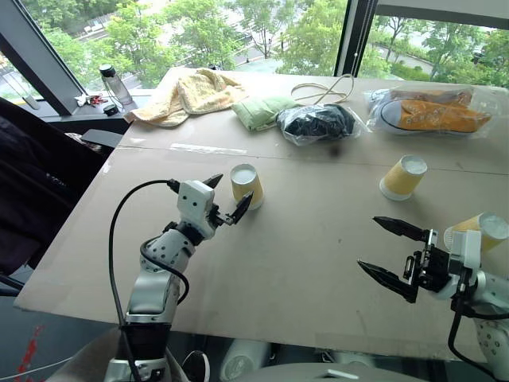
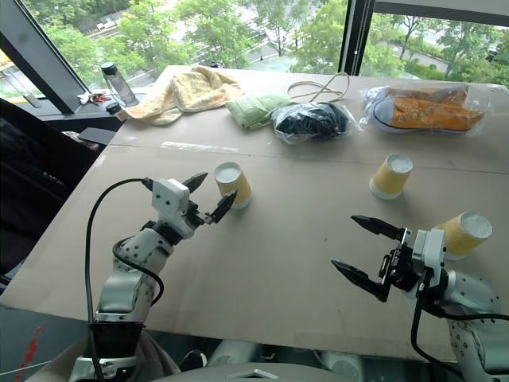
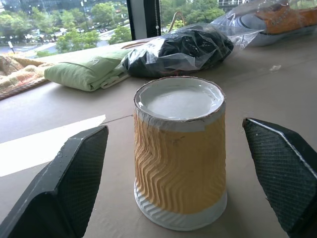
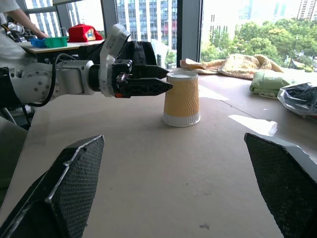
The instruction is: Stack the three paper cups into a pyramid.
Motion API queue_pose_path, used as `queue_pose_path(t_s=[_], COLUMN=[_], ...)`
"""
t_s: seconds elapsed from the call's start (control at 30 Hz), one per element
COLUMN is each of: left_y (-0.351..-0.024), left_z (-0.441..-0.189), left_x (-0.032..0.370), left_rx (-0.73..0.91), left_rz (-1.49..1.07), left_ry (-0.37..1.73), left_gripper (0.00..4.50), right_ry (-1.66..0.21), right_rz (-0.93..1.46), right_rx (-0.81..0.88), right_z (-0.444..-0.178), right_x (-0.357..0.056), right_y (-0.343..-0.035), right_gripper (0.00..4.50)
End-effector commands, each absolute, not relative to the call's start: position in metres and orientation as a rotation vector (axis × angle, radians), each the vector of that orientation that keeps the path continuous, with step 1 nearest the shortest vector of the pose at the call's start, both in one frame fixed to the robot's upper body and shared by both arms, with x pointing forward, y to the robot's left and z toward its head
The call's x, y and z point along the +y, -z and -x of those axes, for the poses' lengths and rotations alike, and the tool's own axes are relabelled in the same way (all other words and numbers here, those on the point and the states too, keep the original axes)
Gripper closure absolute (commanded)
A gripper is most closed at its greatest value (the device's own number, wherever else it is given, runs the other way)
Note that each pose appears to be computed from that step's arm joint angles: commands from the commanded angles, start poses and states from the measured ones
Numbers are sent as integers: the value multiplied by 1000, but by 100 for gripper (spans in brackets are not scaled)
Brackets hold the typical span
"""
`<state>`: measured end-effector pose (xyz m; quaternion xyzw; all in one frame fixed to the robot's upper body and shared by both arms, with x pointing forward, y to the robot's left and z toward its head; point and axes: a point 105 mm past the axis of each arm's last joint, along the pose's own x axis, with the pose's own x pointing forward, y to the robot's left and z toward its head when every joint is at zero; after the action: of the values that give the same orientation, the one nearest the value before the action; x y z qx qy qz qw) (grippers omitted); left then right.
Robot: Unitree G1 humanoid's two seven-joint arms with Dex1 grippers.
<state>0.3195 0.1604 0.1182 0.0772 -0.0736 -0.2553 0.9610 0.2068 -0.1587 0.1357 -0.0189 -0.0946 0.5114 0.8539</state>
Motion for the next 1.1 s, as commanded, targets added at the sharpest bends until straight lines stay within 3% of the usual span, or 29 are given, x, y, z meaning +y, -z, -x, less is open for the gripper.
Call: queue_pose_path(t_s=[0.03,0.4,0.5,0.57,0.63,0.7,0.87,1.1], left_y=[-120,-124,-125,-128,-131,-132,-131,-132], left_z=[-327,-348,-349,-351,-352,-352,-334,-338], left_x=[156,149,148,148,147,146,95,48], left_rx=[-179,-226,-237,-247,-255,-260,-227,-234], left_rz=[-195,-105,-106,-109,-119,-124,-136,-120], left_ry=[524,508,514,514,519,525,835,985], left_gripper=[0,0,78,184,204,204,204,204], right_ry=[-1085,-1047,-1046,-1045,-1040,-1035,-968,-864], right_rz=[43,12,12,12,11,10,13,37], right_rx=[-254,-299,-302,-305,-314,-320,-341,-270], right_z=[-204,-210,-210,-211,-211,-211,-215,-218], right_x=[-156,-153,-152,-152,-151,-150,-155,-166], right_y=[-147,-155,-155,-156,-158,-160,-165,-155], right_gripper=[2,2,0,0,0,0,0,0])
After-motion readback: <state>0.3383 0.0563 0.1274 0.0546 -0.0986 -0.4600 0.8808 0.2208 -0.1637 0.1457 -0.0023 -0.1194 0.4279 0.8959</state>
